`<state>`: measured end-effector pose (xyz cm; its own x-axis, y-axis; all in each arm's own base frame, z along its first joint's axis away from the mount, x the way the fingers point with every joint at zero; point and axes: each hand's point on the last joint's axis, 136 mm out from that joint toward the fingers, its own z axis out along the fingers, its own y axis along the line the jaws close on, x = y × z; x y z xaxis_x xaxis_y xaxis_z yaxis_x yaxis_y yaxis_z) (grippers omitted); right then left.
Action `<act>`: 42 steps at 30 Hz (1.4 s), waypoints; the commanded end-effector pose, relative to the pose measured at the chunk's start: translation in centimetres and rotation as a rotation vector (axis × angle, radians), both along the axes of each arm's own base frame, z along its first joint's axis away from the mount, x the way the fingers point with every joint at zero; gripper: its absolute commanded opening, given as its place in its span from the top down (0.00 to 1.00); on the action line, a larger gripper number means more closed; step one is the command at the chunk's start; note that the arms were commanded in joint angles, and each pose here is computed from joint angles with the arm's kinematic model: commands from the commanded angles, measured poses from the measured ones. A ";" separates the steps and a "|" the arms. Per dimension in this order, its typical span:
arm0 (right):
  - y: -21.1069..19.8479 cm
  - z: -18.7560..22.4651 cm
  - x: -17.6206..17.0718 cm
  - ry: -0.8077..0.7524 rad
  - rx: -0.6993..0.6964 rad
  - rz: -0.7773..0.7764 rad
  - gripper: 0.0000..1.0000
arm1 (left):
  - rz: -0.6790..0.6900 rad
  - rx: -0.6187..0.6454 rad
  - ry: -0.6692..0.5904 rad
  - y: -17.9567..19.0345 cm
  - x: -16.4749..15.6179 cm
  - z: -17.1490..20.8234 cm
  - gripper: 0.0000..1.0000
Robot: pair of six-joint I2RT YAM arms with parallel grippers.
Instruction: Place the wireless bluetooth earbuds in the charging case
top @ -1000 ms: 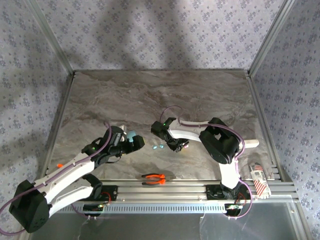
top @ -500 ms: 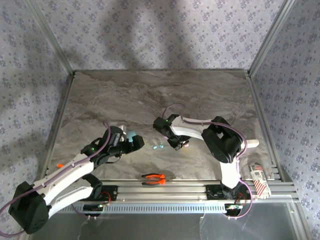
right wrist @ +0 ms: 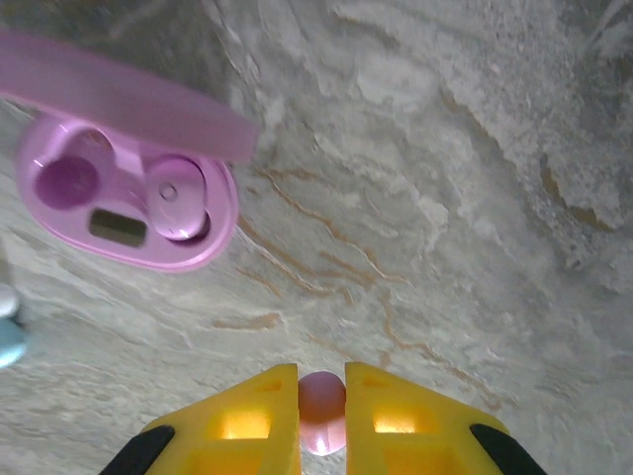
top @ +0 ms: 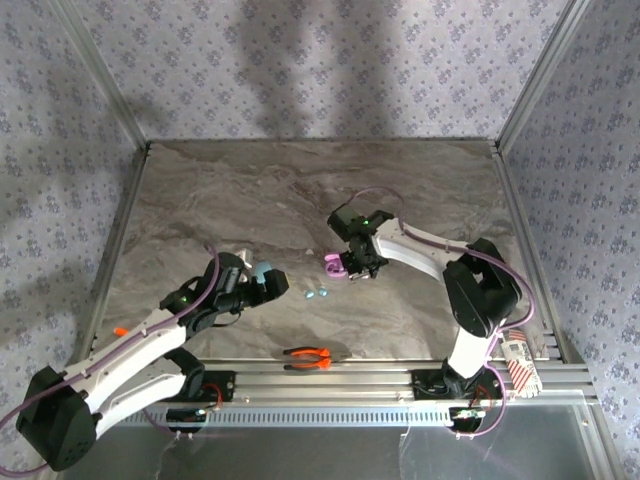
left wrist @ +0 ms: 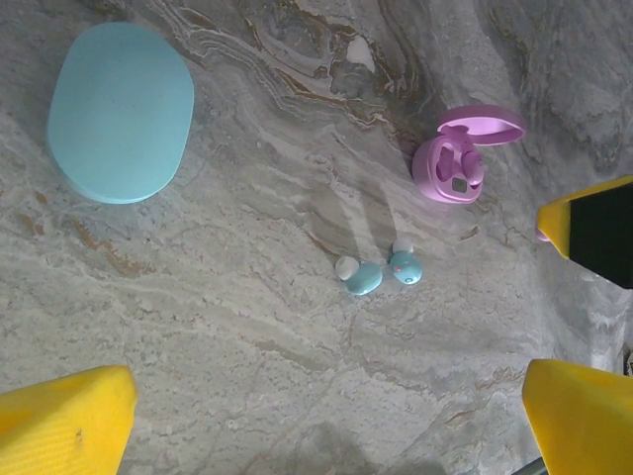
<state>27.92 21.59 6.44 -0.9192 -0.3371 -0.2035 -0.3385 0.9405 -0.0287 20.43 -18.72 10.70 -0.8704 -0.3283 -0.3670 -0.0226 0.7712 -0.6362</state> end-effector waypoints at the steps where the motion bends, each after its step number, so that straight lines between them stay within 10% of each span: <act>1: 1.9 0.6 0.4 -0.002 0.134 -0.013 0.85 | -0.007 -0.036 -0.053 -0.7 0.9 1.2 0.00; 42: 7.0 1.7 3.3 -0.173 0.559 -0.211 0.86 | -0.100 -0.036 -0.058 -5.2 4.1 0.0 0.00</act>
<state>30.69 28.01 6.87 -0.9116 0.0131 -0.4109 -0.1784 0.8879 0.4241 24.24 -22.98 9.37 -0.8838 -0.2703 -0.3819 0.0458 0.7624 -0.6455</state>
